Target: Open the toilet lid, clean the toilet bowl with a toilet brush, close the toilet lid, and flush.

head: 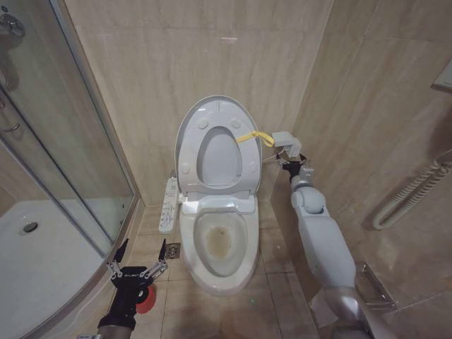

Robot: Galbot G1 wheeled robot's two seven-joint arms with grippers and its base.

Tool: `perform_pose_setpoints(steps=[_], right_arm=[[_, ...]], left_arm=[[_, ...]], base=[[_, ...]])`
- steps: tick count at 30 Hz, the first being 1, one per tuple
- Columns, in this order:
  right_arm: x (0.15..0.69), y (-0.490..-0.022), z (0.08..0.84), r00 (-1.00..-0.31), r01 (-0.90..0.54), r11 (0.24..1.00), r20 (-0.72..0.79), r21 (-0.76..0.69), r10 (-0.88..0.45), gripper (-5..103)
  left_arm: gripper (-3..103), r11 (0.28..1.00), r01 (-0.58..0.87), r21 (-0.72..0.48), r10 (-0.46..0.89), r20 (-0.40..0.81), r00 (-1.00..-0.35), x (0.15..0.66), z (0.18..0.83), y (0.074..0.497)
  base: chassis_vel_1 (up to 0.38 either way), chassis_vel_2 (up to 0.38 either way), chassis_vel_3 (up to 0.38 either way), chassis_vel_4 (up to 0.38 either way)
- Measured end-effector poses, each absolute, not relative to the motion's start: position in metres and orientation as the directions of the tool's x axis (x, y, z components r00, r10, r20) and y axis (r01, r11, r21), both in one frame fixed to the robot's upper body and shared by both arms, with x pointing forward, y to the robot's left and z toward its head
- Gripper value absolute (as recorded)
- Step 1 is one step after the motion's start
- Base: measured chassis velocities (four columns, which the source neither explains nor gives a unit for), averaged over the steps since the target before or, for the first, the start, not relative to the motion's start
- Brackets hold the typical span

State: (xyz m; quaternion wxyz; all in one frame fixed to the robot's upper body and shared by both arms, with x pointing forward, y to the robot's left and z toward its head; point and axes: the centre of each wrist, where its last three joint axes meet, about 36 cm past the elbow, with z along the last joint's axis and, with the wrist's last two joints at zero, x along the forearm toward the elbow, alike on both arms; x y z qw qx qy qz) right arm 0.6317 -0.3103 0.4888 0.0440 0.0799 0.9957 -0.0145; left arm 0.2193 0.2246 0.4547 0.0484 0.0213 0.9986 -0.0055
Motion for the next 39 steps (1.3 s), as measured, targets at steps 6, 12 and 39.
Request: perform_pose_setpoints(steps=[6, 12, 39], right_arm=[[0.67, -0.309, 0.503, -0.975, 0.172, 0.985, -0.144, -0.029, 0.166, 100], [0.696, -0.302, 0.514, -0.97, 0.169, 0.985, -0.183, -0.037, 0.159, 100], [0.679, -0.25, 0.518, -0.983, 0.002, 0.999, -0.182, 0.033, 0.008, 100]], left_arm=[[100, 0.999, 0.043, -0.009, 0.042, -0.097, -0.994, 0.219, 0.455, 0.225], [100, 0.999, 0.043, -0.009, 0.042, -0.097, -0.994, 0.219, 0.455, 0.225], [100, 0.999, 0.043, -0.009, 0.042, -0.097, -0.994, 0.219, 0.455, 0.225]], base=[[0.0, 0.0, 0.0, 0.0], [0.0, 0.0, 0.0, 0.0], [0.0, 0.0, 0.0, 0.0]])
